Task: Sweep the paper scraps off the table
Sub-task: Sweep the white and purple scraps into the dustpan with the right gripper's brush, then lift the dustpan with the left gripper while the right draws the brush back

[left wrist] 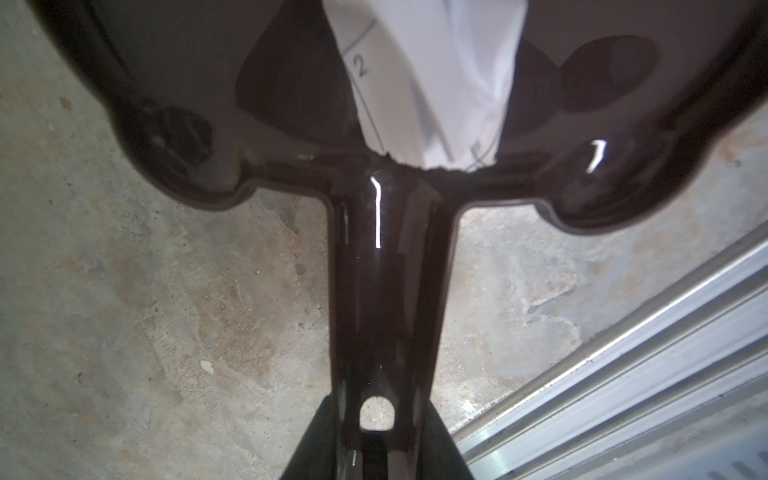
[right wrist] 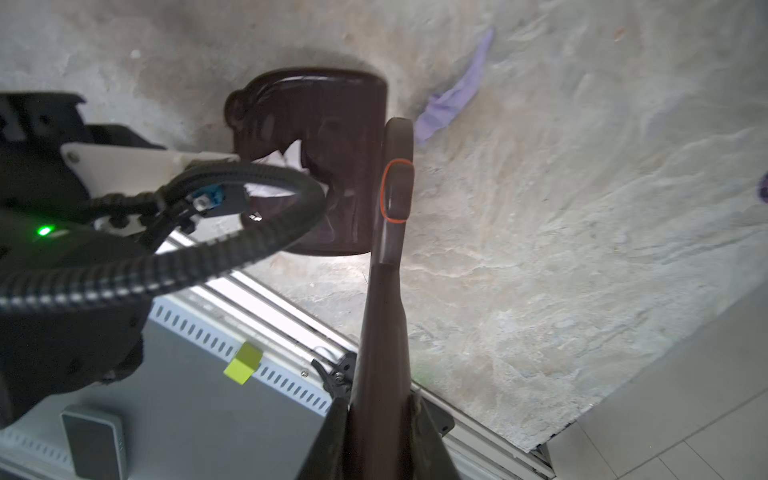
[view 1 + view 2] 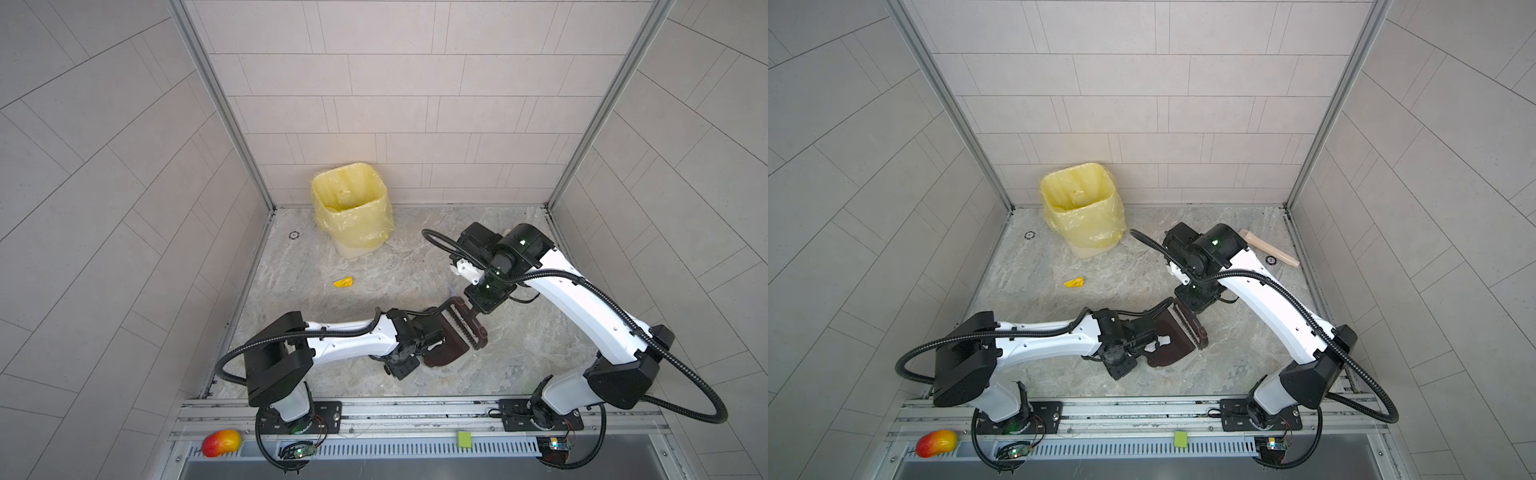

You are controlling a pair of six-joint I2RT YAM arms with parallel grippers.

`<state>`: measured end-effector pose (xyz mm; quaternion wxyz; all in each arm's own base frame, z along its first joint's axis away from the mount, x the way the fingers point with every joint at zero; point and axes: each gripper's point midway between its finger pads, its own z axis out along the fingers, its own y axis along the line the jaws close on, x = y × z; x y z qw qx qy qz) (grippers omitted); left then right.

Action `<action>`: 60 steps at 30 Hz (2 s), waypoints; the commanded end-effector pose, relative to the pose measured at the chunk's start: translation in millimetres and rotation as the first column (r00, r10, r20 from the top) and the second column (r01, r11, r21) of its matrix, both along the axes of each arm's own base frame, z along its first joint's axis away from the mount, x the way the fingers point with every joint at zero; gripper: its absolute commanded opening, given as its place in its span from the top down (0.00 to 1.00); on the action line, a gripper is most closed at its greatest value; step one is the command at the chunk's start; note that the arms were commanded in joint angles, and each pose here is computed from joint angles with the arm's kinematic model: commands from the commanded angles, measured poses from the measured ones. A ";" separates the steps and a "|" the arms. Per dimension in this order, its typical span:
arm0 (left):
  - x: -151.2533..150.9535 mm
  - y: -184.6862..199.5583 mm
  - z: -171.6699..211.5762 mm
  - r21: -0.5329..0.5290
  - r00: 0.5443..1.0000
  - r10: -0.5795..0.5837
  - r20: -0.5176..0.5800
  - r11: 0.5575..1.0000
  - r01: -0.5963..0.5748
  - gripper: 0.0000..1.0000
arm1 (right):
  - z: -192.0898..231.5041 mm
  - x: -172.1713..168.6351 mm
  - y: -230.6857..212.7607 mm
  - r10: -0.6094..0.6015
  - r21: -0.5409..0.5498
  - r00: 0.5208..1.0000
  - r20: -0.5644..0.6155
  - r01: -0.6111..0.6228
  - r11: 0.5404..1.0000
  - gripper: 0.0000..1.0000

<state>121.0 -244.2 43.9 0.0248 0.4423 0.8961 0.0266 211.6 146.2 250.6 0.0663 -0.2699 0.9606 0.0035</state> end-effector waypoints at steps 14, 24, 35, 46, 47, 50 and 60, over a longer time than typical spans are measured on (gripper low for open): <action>3.4 10.1 -5.9 0.033 0.998 0.059 0.003 0.998 -0.059 1.00 | -32.0 108.3 -19.4 -0.015 -0.254 0.997 0.071 0.032 0.967 1.00; 3.0 9.4 -5.1 0.035 0.998 0.062 -0.001 0.997 -0.062 1.00 | -35.8 66.6 13.2 0.061 -0.124 0.998 -0.014 -0.063 0.990 1.00; 4.6 9.2 -4.6 0.038 0.997 0.078 0.005 0.996 -0.078 1.00 | -24.0 -1.5 49.1 0.142 0.035 0.988 -0.068 -0.140 0.990 1.00; 4.9 11.7 -4.2 0.045 0.996 0.085 0.009 0.995 -0.085 1.00 | -0.1 -5.9 31.6 0.115 0.017 0.993 0.009 -0.115 0.993 1.00; 5.1 11.6 -4.0 0.043 0.996 0.086 0.010 0.995 -0.086 1.00 | 1.0 -3.2 27.5 0.109 -0.001 0.994 0.018 -0.109 0.994 1.00; 5.1 11.8 -3.6 0.041 0.996 0.089 0.011 0.995 -0.090 1.00 | 2.8 8.3 20.5 0.098 -0.045 0.994 0.056 -0.095 0.994 1.00; 10.5 15.6 5.1 0.036 0.993 0.104 0.054 0.994 -0.106 1.00 | -7.9 30.6 17.8 0.087 -0.132 0.994 0.064 -0.078 0.988 1.00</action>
